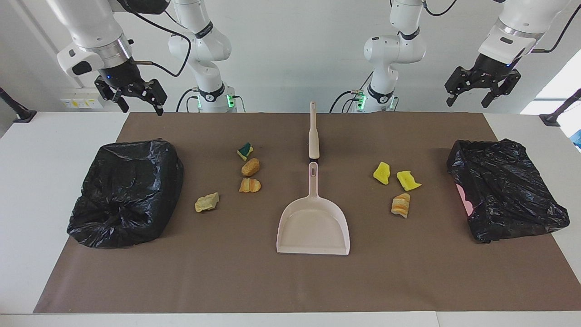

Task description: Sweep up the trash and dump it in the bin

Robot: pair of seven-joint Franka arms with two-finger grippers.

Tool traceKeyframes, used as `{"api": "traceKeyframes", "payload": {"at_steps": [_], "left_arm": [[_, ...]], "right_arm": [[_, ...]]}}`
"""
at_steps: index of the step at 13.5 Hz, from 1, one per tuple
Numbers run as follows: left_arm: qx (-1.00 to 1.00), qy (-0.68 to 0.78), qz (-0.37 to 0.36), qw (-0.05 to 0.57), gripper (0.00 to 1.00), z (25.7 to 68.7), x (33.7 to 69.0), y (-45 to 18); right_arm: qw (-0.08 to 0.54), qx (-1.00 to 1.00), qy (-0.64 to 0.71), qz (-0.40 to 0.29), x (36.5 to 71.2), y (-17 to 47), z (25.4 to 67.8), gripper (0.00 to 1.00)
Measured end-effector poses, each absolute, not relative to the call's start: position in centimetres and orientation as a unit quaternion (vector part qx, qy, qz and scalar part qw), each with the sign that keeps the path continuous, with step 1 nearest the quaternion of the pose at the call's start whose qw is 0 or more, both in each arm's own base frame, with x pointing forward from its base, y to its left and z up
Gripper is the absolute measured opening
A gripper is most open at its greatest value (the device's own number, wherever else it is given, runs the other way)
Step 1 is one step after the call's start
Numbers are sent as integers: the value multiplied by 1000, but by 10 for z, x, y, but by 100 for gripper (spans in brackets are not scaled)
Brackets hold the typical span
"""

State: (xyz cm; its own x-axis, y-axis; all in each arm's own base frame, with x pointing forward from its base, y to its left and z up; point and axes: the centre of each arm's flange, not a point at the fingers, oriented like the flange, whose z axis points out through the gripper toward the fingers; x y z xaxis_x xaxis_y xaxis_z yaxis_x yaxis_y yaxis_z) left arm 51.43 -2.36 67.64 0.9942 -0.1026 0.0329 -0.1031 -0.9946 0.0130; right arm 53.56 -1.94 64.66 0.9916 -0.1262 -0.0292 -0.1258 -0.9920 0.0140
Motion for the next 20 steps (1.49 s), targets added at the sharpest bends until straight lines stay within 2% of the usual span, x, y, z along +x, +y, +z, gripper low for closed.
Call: {"api": "traceKeyframes", "payload": {"at_steps": [14,20], "left_arm": [[998,-63,1,8,100,670,505,-36],[996,-84,-34,5,100,622,465,-118]], "right_arm": [[7,998,-58,-25,532,-14,646,100],[7,998,-52,-29,531,-7,644,100]]}}
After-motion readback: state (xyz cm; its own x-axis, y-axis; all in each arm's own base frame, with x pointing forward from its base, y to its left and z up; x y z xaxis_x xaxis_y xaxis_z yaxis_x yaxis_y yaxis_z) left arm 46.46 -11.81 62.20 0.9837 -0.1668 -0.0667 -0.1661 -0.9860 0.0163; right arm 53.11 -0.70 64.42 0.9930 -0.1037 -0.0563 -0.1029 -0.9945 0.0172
